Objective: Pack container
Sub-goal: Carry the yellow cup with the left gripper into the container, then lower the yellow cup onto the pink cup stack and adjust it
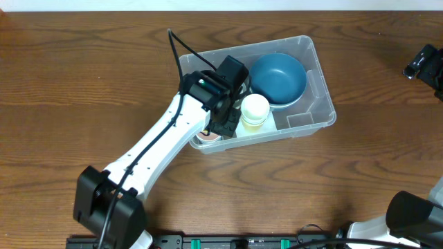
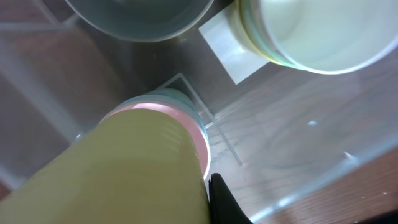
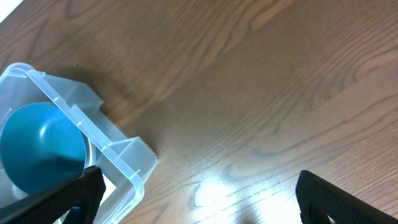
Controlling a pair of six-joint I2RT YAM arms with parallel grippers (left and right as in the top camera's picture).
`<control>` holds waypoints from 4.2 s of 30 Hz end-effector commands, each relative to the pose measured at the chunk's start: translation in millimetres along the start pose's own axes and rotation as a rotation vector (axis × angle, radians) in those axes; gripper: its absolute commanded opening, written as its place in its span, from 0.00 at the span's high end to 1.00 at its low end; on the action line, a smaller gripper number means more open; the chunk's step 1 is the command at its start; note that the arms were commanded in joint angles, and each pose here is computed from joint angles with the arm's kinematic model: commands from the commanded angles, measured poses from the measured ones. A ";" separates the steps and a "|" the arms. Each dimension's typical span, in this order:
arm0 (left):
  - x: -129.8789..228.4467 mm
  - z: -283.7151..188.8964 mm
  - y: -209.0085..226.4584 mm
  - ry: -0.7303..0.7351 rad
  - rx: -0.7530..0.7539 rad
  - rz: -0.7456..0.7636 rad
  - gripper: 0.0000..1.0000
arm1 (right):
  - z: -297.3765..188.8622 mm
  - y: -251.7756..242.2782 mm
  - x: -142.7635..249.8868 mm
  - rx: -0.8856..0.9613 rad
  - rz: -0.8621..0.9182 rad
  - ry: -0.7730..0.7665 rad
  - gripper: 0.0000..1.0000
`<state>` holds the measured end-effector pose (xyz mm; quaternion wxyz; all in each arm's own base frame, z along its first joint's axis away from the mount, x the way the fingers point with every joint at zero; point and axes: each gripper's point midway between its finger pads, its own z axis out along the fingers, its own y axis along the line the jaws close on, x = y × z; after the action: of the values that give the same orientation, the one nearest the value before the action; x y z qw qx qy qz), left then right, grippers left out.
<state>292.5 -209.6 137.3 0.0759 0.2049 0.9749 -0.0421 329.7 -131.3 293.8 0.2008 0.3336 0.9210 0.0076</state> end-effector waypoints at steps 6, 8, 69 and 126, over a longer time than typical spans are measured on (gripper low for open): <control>-2.3 13.1 12.0 0.031 -0.077 0.007 0.91 | -1.2 0.7 0.1 -0.005 -0.008 -0.002 0.01; -1.7 14.0 12.6 0.034 -0.079 0.006 0.83 | -1.2 0.7 0.0 -0.005 -0.008 -0.002 0.01; 88.7 7.4 4.3 0.073 -0.043 -0.320 0.94 | -1.2 0.7 0.1 -0.005 -0.008 -0.002 0.01; 67.4 -51.0 43.5 -0.189 -0.169 -0.379 0.94 | -1.2 0.7 0.0 -0.005 -0.008 -0.002 0.01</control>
<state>238.9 -137.6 182.1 0.1882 0.0134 0.9820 -0.0047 329.7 -131.3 293.8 0.2008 0.3334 0.9211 0.0076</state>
